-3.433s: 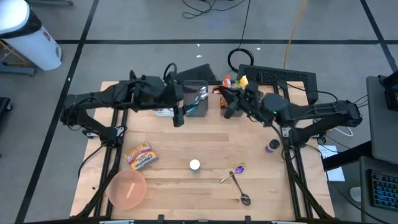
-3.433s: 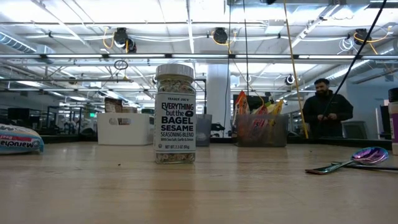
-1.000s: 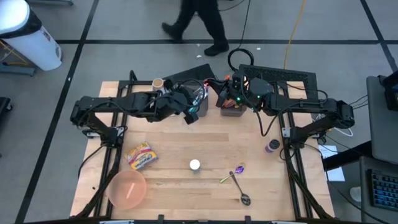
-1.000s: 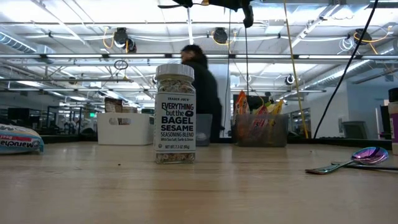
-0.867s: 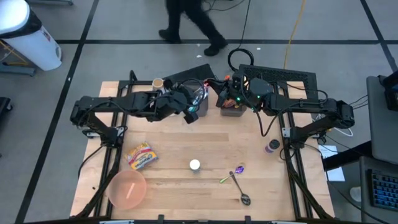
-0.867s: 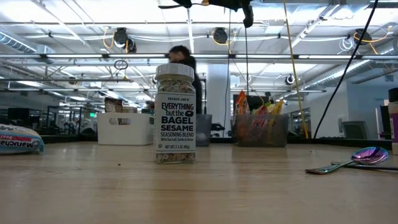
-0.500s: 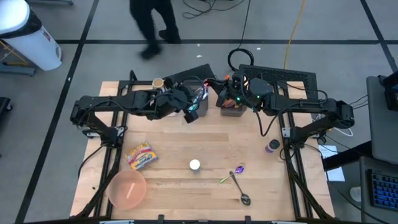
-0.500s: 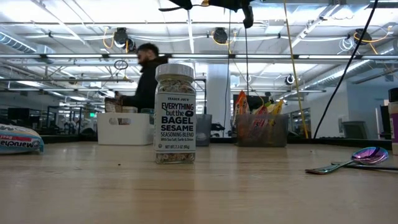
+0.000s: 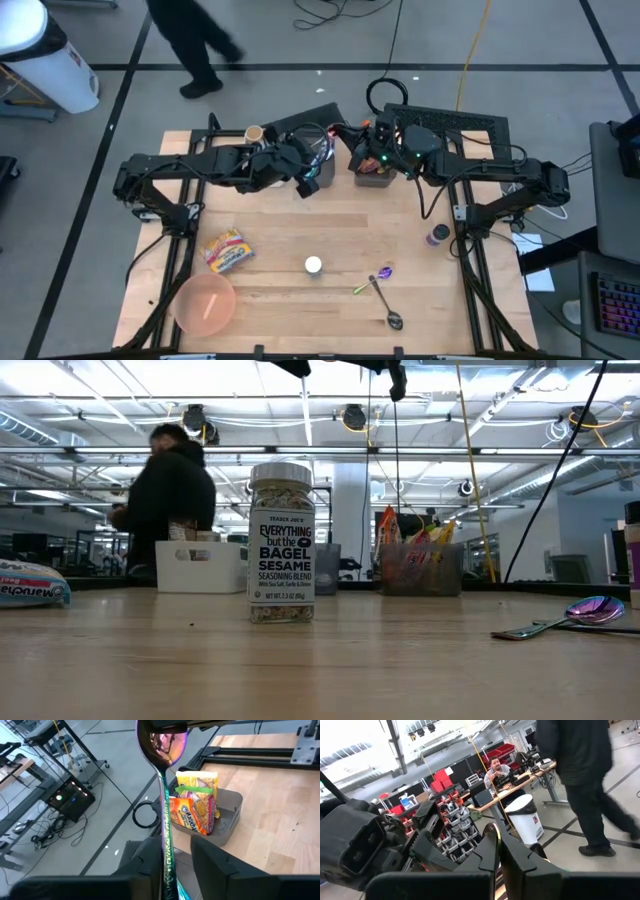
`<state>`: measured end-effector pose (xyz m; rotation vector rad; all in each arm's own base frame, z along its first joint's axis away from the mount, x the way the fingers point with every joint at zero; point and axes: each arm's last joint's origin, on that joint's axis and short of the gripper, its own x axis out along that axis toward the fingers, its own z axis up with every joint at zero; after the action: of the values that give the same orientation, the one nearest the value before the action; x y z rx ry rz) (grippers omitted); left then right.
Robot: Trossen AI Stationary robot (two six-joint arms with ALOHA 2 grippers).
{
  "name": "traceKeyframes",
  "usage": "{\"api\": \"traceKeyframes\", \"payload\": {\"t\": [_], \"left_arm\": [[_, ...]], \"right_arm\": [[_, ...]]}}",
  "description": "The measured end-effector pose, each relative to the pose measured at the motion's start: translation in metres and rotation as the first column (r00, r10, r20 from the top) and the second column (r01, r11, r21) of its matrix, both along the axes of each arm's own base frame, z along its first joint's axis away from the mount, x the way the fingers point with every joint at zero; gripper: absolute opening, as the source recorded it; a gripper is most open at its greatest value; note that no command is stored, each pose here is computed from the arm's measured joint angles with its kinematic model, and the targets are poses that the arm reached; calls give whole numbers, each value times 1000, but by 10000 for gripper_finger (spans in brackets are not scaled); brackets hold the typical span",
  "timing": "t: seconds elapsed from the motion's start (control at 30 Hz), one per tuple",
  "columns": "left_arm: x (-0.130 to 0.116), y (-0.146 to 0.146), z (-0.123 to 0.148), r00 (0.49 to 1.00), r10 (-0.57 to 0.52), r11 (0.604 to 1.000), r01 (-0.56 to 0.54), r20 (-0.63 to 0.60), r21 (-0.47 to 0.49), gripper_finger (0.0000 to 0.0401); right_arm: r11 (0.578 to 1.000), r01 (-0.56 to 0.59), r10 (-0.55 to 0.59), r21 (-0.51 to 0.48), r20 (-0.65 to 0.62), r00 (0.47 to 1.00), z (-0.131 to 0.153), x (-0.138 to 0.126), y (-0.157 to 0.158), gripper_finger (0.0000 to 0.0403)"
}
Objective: Pick & Place Food Item
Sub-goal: Put the left violet spoon into the left black bin
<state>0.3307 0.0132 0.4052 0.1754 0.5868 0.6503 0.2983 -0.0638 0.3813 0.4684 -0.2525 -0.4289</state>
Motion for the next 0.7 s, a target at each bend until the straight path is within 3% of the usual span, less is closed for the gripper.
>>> {"api": "traceKeyframes", "payload": {"t": [0.37, 0.5, 0.7], "left_arm": [[0, 1, 0, 1000, 8, 1000, -8, -4, 12, 20], [0, 1, 0, 1000, 8, 1000, -8, -3, 11, 20], [0, 0, 0, 1000, -8, 1000, 8, -8, 9, 55]], "right_arm": [[1000, 1, -1, 3, -21, 1000, -2, 0, 0, 0], [1000, 2, -2, 2, -24, 1000, -2, 0, 0, 0], [1000, 0, 0, 5, -47, 999, -4, 0, 0, 0]]}}
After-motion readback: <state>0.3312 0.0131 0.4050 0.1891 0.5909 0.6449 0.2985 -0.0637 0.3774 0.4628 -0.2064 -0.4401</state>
